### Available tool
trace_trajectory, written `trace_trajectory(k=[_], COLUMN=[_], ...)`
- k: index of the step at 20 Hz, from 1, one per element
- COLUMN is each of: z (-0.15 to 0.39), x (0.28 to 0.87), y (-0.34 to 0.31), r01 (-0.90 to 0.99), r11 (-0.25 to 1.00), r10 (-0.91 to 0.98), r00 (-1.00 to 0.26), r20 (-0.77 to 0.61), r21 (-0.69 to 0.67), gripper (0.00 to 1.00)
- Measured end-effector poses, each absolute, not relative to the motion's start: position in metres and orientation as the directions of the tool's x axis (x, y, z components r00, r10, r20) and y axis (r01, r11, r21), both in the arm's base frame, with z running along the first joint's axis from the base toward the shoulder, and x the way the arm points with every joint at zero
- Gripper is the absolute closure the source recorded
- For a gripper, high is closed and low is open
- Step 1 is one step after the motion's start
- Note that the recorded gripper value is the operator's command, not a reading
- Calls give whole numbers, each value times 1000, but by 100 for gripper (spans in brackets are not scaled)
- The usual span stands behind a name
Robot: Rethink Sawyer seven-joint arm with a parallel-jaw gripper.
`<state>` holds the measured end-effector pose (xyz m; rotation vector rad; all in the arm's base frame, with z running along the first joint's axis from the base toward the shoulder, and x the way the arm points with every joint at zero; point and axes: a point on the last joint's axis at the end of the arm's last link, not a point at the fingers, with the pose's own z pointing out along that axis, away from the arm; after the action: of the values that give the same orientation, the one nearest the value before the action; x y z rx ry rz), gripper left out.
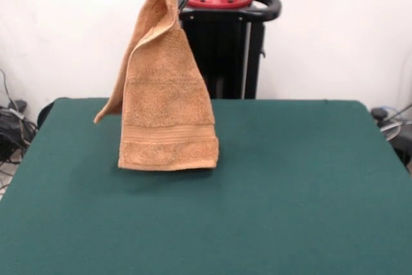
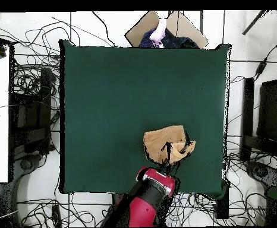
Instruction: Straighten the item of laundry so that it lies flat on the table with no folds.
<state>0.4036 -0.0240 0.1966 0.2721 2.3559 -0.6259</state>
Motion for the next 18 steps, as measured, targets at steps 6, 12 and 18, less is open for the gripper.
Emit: trace_trajectory(k=[6,12,18], z=[188,193,200], x=[394,383,388], y=[-53,-59,-27], r01=[374,397,338], r11=[889,889,916], r10=[172,277,226], r00=[-808,-862,-880], r20=[-564,-425,-418], r21=[-265,-227,-217], gripper=[100,100,100])
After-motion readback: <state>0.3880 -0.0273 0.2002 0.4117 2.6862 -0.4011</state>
